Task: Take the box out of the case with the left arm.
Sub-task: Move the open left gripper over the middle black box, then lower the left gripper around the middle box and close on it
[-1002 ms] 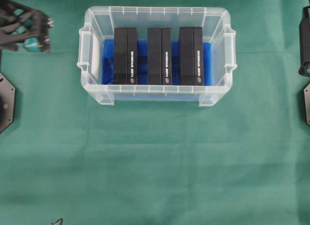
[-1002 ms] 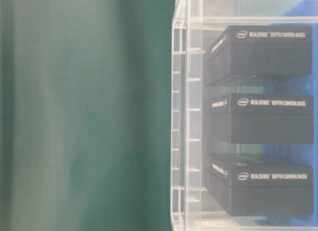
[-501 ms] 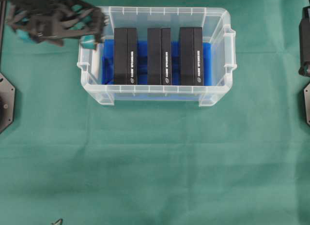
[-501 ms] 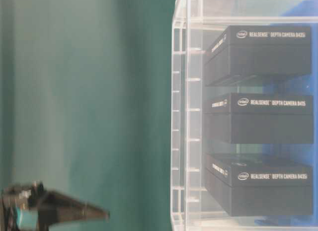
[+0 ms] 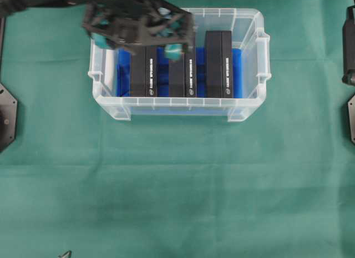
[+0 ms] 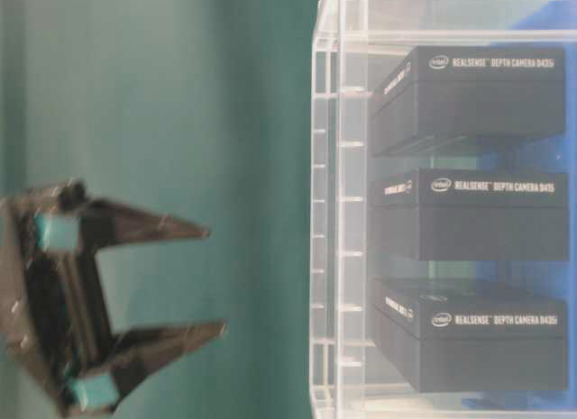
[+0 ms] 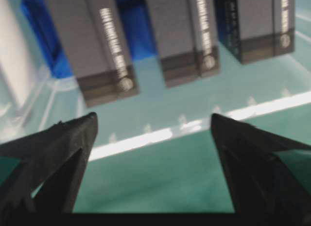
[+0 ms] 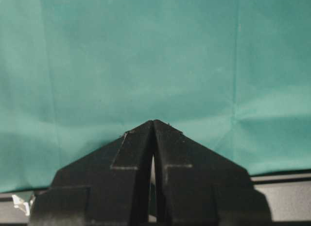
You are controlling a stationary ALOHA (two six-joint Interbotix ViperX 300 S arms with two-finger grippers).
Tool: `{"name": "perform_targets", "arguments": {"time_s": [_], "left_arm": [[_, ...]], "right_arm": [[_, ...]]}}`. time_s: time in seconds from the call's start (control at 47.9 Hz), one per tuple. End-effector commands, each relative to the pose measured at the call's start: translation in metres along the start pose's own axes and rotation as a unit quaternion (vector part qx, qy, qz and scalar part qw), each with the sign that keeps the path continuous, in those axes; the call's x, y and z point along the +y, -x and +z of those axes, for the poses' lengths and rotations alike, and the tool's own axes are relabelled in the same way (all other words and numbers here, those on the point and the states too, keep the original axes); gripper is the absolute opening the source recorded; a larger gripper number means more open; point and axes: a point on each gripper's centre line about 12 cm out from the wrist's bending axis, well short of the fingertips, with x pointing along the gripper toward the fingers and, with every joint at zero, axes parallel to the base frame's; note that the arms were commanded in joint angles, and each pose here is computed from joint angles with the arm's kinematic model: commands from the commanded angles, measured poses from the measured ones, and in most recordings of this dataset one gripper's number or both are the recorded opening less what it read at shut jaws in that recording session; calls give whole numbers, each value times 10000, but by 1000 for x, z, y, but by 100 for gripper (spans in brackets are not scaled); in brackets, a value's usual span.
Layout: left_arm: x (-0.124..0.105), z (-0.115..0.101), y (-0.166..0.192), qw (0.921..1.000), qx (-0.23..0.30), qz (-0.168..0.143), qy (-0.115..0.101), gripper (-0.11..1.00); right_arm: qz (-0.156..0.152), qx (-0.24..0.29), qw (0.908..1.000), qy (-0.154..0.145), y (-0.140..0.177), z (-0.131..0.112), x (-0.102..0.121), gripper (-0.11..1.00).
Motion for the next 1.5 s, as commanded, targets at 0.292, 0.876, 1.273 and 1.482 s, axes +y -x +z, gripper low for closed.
{"name": "perform_targets", "arguments": {"time_s": [0.292, 0.876, 1.273, 1.482], "left_arm": [[-34, 13, 3, 9993, -145, -339, 6, 96], [-36, 13, -9, 9997, -96, -226, 4, 96], [-36, 14, -10, 9997, -85, -214, 12, 96], [-36, 13, -10, 9997, -71, -220, 21, 96]], "right_arm": [[-19, 5, 10000, -21, 5, 0, -1, 1], [-18, -2, 10000, -90, 5, 0, -1, 1], [-16, -2, 10000, -83, 5, 0, -1, 1], [-18, -2, 10000, -90, 5, 0, -1, 1]]}}
